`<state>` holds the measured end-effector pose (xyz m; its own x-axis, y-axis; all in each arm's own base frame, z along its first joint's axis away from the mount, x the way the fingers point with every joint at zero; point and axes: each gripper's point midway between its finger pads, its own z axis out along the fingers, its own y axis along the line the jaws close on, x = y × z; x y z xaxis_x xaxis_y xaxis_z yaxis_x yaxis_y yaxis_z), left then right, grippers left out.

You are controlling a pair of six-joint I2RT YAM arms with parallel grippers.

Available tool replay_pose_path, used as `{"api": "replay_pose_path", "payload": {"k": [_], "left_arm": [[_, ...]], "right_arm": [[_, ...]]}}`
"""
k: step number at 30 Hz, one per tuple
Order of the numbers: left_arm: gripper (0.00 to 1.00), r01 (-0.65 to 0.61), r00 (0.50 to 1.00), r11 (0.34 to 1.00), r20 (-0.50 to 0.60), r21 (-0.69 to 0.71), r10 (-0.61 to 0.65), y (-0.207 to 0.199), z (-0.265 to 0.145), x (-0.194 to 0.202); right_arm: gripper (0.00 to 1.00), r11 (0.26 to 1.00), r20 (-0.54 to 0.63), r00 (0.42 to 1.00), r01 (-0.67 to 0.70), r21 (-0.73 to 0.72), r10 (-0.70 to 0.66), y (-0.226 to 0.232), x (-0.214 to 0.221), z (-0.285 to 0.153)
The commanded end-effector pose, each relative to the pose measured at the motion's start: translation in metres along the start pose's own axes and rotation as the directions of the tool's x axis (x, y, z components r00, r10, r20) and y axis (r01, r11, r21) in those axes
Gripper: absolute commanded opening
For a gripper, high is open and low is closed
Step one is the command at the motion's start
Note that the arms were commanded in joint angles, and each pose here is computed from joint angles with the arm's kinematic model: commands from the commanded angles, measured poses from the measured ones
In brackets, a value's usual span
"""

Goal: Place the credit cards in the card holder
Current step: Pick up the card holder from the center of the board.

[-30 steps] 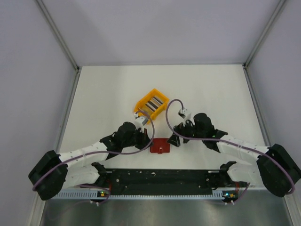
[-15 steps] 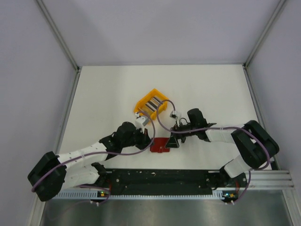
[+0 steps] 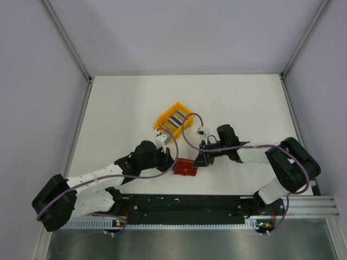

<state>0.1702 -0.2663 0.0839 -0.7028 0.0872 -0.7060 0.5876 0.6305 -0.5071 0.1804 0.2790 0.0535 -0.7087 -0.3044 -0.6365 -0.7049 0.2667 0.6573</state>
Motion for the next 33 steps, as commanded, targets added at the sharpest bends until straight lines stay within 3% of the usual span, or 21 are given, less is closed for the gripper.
{"api": "replay_pose_path", "payload": {"k": [1, 4, 7, 10, 13, 18, 28, 33], "left_arm": [[0.00, 0.020, 0.998, 1.000, 0.066, -0.019, -0.019, 0.000, 0.001, -0.016], [0.09, 0.033, 0.998, 0.998, 0.061, -0.051, -0.030, 0.005, 0.001, -0.015], [0.30, 0.053, 0.997, 0.995, 0.057, -0.089, -0.048, 0.010, -0.001, -0.015], [0.66, 0.077, 0.994, 0.993, 0.084, -0.090, -0.070, 0.011, -0.005, -0.019], [0.84, 0.092, 0.987, 0.995, 0.134, -0.049, -0.085, 0.005, -0.012, -0.029], [0.95, 0.071, 0.983, 0.995, 0.162, 0.075, -0.083, -0.015, -0.022, -0.045], [0.98, -0.014, 0.992, 0.926, 0.125, 0.377, -0.036, -0.055, -0.048, -0.068], [0.98, -0.041, 0.999, 0.852, 0.049, 0.522, 0.018, -0.080, -0.055, -0.066]], "right_arm": [[0.26, 0.996, 0.047, 0.995, 0.085, -0.036, -0.083, 0.019, -0.012, -0.009], [0.23, 0.994, 0.051, 0.994, 0.102, -0.026, -0.100, 0.024, -0.013, -0.014], [0.15, 0.994, 0.037, 0.994, 0.105, -0.035, -0.104, 0.029, -0.012, -0.018], [0.12, 0.995, 0.040, 0.995, 0.093, -0.027, -0.092, 0.033, -0.013, -0.021], [0.11, 0.996, 0.035, 0.996, 0.084, -0.026, -0.083, 0.038, -0.014, -0.024], [0.10, 0.990, 0.058, 0.993, 0.107, -0.086, -0.103, 0.059, -0.022, -0.032], [0.11, 0.962, 0.084, 0.984, 0.170, -0.213, -0.155, 0.109, -0.050, -0.052], [0.12, 0.962, 0.071, 0.984, 0.175, -0.211, -0.163, 0.113, -0.057, -0.055]]}}
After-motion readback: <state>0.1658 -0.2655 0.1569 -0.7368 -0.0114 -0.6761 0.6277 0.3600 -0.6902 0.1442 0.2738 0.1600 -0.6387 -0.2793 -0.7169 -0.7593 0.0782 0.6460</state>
